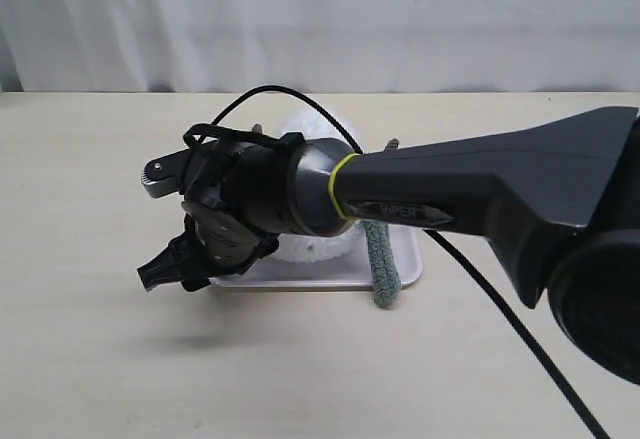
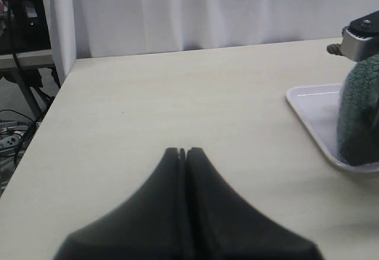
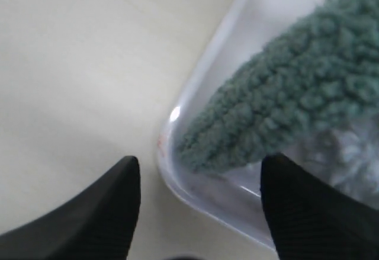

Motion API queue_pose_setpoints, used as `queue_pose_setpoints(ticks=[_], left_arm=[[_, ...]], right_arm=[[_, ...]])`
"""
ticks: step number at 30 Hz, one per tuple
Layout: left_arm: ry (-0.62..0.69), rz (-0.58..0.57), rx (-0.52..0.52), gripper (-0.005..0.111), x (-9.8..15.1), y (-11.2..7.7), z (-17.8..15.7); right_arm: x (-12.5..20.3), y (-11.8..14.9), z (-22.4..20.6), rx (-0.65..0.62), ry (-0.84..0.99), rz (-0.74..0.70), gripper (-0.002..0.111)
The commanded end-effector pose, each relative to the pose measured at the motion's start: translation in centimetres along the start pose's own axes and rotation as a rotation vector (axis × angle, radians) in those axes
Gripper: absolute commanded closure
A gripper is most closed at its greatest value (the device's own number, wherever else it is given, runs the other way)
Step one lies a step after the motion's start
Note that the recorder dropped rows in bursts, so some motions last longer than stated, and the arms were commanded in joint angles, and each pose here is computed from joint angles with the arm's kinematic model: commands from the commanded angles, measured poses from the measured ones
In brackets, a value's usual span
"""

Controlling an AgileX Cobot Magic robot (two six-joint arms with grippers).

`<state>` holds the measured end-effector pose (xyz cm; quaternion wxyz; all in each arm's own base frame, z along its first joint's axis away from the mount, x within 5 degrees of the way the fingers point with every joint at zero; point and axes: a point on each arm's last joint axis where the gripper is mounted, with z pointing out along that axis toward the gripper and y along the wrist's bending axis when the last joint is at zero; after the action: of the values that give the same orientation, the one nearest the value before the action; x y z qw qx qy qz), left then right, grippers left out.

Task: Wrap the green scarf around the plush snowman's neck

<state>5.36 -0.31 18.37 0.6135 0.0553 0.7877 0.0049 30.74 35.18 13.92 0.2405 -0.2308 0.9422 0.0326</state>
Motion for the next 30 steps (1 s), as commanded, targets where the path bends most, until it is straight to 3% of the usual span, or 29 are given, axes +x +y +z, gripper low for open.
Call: queue_pose_setpoints(ticks=[1,9,20,27,30], left_arm=[[-0.013,0.0,-0.004,0.107,0.0,0.0,0.0],[-0.013,0.0,-0.004,0.107,0.0,0.0,0.0],[-0.013,0.0,-0.004,0.107,0.0,0.0,0.0],[-0.013,0.0,-0.004,0.107,0.0,0.0,0.0],[-0.013,0.0,-0.004,0.107,0.0,0.0,0.0]], right_arm=[[0.2,-0.3,0.4,0.039,0.007,0.001,0.052],[-0.5,0.5,0.9,-0.049,-0.088,-0.002,0.052],[0.5,0.2,3.4,0.015,-0.065,-0.037,0.052],[0.5,0.2,3.4,0.026,-0.066,-0.065,0.076],[0.5,0.1,3.4,0.029,-0.064,-0.067,0.079]])
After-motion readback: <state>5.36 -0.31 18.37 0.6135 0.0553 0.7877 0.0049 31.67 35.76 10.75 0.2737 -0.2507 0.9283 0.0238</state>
